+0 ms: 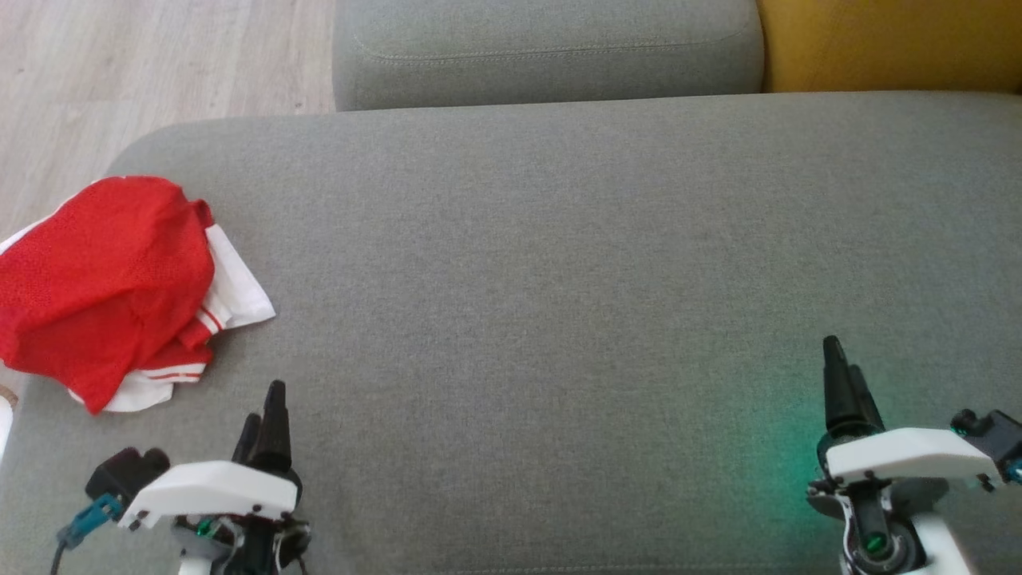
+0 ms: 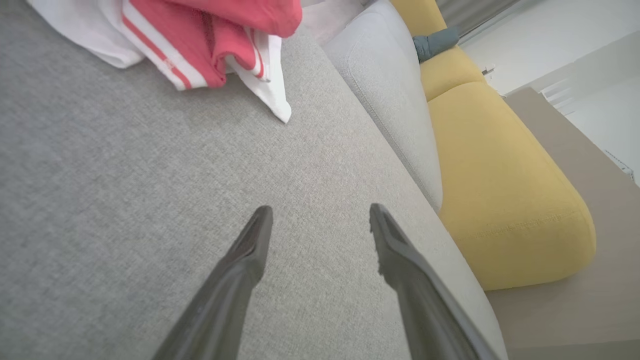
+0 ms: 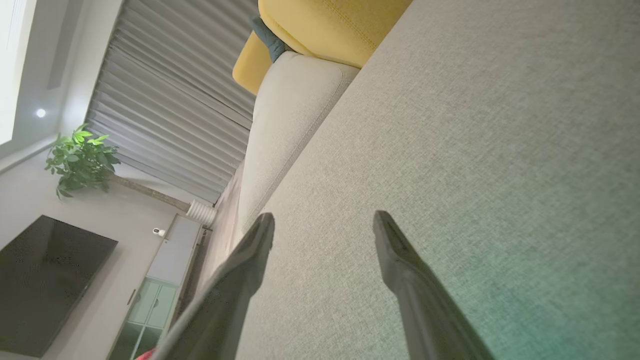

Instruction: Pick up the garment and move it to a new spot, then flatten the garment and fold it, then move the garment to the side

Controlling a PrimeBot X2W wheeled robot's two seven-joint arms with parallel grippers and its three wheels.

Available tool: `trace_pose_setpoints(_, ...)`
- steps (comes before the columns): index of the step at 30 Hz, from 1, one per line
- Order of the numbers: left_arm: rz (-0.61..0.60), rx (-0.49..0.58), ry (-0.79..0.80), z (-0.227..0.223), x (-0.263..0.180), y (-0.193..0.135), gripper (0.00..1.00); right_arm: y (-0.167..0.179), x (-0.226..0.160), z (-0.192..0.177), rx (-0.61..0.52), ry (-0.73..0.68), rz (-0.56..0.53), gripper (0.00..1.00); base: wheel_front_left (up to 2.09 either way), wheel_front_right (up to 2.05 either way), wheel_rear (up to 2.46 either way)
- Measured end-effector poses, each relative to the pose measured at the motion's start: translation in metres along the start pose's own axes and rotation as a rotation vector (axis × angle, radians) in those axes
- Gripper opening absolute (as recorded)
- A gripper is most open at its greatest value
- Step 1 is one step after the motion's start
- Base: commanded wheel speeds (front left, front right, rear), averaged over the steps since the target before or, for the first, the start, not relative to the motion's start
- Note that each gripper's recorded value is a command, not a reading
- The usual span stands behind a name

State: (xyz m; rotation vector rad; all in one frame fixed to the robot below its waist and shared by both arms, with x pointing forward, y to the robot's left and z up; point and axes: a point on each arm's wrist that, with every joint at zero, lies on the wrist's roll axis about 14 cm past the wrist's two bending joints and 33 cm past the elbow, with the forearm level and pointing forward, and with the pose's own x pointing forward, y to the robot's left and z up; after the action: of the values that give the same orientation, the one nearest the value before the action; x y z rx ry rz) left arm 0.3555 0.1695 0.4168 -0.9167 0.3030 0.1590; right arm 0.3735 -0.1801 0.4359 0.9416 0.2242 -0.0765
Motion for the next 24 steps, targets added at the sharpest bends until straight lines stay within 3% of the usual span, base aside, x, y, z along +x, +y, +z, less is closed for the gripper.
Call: trace_pose_setpoints(24, 0.037, 0.372, -0.048, 0.0023, 0.0059, -0.0031, 1.0, -0.0025, 0.0074, -0.0062, -0.359, 0.026, 0.013, 1.0, 0.0, 0.0, 0.0)
